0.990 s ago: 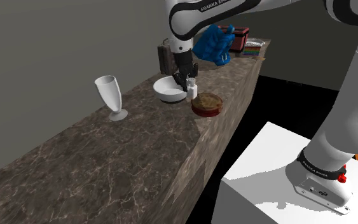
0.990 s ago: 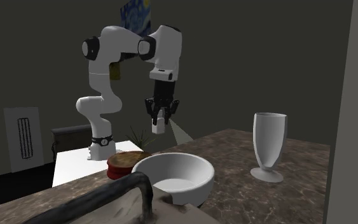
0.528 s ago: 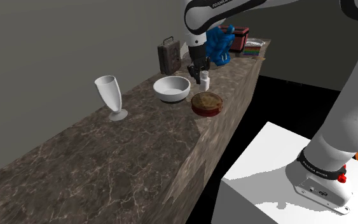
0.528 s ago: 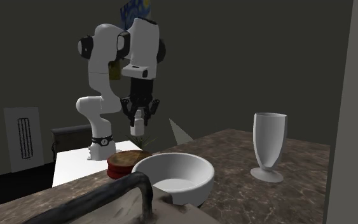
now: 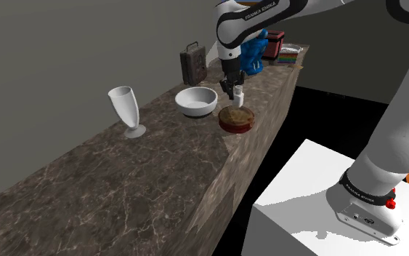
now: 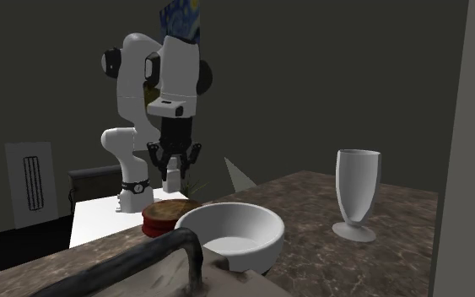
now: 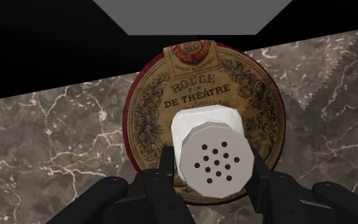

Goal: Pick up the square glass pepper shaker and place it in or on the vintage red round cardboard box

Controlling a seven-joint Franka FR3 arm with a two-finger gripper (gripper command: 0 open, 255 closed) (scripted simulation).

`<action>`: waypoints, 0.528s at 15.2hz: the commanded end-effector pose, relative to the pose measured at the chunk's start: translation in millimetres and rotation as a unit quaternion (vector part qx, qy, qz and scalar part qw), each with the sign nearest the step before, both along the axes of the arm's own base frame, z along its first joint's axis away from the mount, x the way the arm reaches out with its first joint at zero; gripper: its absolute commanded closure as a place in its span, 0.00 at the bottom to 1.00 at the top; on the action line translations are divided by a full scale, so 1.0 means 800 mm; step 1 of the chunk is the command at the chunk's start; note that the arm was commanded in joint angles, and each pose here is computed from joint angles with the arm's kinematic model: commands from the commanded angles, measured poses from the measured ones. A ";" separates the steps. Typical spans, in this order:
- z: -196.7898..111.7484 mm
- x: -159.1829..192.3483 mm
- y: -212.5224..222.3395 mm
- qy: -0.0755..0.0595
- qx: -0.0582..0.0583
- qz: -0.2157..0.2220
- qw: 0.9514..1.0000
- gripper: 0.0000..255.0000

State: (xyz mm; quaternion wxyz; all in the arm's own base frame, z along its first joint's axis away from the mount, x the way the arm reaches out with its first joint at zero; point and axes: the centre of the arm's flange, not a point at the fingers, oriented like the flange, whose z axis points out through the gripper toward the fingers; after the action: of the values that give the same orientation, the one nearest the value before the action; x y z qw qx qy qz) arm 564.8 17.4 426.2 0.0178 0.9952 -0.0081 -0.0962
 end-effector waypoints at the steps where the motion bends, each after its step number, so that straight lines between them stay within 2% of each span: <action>1: -0.013 0.000 0.000 0.000 0.000 0.000 1.000 1.00; 8: -0.057 0.000 0.000 0.000 0.000 0.000 1.000 1.00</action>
State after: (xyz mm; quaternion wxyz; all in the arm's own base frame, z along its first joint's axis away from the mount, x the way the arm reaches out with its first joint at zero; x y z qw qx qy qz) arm 563.8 17.8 383.9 0.0178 0.9952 -0.0080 -0.0963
